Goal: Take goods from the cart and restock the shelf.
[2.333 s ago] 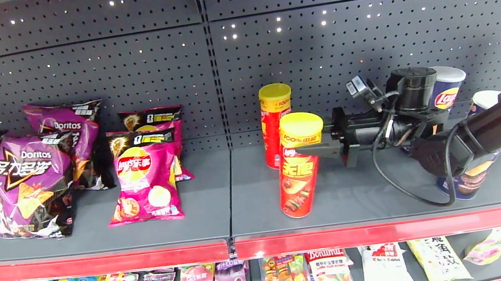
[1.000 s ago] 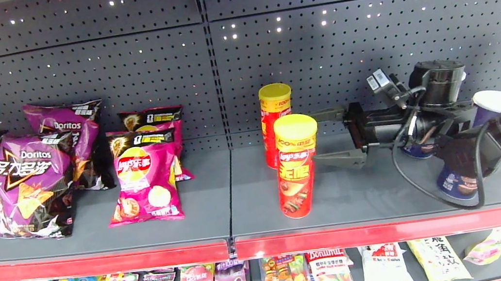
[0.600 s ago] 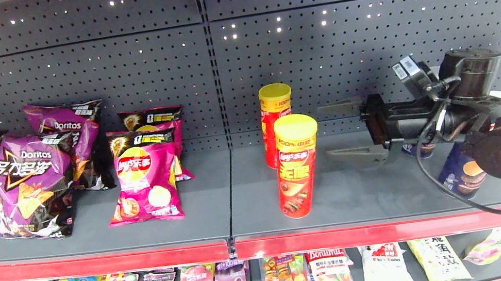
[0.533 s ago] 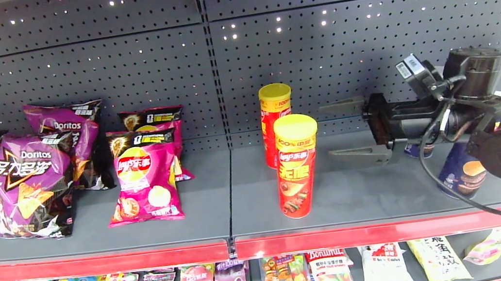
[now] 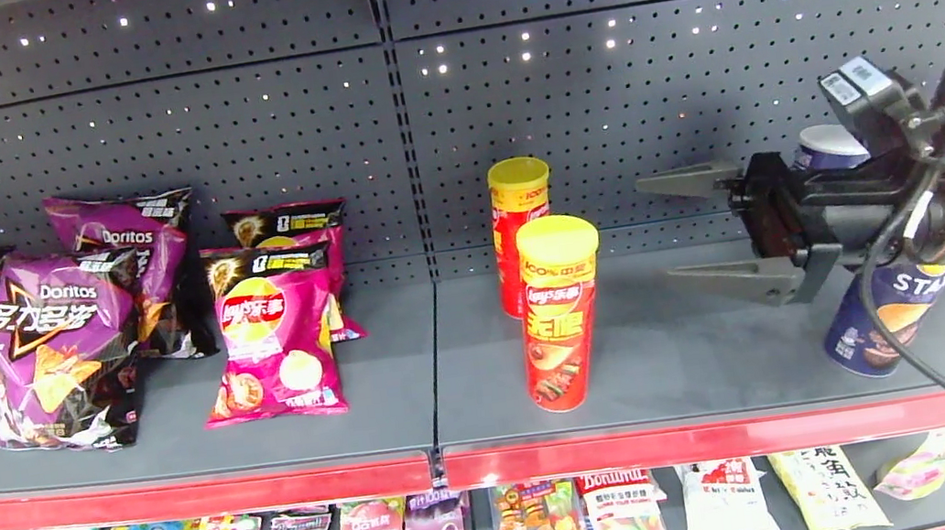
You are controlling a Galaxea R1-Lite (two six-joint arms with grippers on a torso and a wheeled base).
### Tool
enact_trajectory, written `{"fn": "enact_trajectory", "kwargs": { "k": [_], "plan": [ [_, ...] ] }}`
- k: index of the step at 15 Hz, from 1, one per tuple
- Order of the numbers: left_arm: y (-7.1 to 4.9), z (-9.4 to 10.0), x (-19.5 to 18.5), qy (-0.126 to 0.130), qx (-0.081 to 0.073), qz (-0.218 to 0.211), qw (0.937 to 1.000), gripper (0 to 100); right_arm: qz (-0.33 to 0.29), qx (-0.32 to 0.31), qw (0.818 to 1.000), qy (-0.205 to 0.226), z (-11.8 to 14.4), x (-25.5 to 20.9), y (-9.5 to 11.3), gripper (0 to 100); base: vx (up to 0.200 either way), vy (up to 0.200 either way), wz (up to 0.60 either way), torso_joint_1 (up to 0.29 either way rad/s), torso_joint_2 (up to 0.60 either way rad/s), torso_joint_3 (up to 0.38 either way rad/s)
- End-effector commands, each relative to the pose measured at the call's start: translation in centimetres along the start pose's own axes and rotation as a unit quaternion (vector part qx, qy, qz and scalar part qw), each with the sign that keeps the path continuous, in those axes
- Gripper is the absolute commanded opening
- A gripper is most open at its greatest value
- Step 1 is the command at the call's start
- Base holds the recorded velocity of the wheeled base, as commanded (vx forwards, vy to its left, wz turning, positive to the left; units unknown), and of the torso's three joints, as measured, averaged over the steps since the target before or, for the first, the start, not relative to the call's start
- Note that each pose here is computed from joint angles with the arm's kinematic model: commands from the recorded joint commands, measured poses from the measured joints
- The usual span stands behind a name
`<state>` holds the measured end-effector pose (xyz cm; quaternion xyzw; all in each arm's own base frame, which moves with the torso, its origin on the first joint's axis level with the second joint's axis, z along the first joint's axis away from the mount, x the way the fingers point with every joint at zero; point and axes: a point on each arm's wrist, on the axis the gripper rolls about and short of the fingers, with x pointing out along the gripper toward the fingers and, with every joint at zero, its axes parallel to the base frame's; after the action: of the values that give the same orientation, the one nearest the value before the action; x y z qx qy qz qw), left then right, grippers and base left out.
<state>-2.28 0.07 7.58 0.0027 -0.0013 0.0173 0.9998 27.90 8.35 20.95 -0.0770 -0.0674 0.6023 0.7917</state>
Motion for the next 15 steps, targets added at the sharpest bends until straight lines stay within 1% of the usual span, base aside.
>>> {"fn": "enact_trajectory", "kwargs": {
  "k": [1,2,3,4,5,6,7,8,11,12,14,15],
  "plan": [
    [0.0,0.0,0.0,0.001,0.000,0.000,1.0000,100,-0.036,0.019,0.999,-0.014,2.6,-1.3,2.1,100,0.000,0.000,0.00,0.000,0.00,0.000],
    [0.0,0.0,0.0,0.001,0.000,0.000,1.0000,100,-0.057,0.035,0.998,-0.018,3.1,-1.5,2.5,100,0.000,0.000,0.00,0.000,0.00,0.000],
    [0.0,0.0,0.0,0.001,0.000,0.000,1.0000,100,-0.106,0.091,0.990,-0.026,3.7,-1.4,3.4,100,0.000,0.000,0.00,0.000,0.00,0.000],
    [0.0,0.0,0.0,0.001,0.000,0.000,1.0000,100,-0.140,0.129,0.981,-0.034,3.8,-1.0,3.9,100,0.000,0.000,0.00,0.000,0.00,0.000],
    [0.0,0.0,0.0,0.001,0.000,0.000,1.0000,100,-0.164,0.158,0.973,-0.039,3.8,-0.5,4.5,100,0.000,0.000,0.00,0.000,0.00,0.000],
    [0.0,0.0,0.0,0.001,0.000,0.000,1.0000,100,-0.170,0.168,0.970,-0.039,3.6,-0.3,4.7,100,0.000,0.000,0.00,0.000,0.00,0.000],
    [0.0,0.0,0.0,0.001,0.000,0.000,1.0000,100,-0.183,0.191,0.964,-0.028,2.7,0.0,5.5,100,0.000,0.000,0.00,0.000,0.00,0.000],
    [0.0,0.0,0.0,0.001,0.000,0.000,1.0000,100,-0.180,0.215,0.960,-0.007,1.3,0.0,6.7,100,0.000,0.000,0.00,0.000,0.00,0.000],
    [0.0,0.0,0.0,0.001,0.000,0.000,1.0000,100,-0.181,0.263,0.947,0.040,-1.6,-0.6,8.8,100,0.000,0.000,0.00,0.000,0.00,0.000],
    [0.0,0.0,0.0,0.001,0.000,0.000,1.0000,100,-0.195,0.276,0.940,0.051,-2.4,-0.7,9.0,100,0.000,0.000,0.00,0.000,0.00,0.000],
    [0.0,0.0,0.0,0.001,0.000,0.000,1.0000,100,-0.248,0.289,0.922,0.064,-3.2,-0.7,8.7,100,0.000,0.000,0.00,0.000,0.00,0.000],
    [0.0,0.0,0.0,0.001,0.000,0.000,1.0000,100,-0.278,0.299,0.909,0.085,-3.8,-0.8,8.6,100,0.000,0.000,0.00,0.000,0.00,0.000]
  ]
}}
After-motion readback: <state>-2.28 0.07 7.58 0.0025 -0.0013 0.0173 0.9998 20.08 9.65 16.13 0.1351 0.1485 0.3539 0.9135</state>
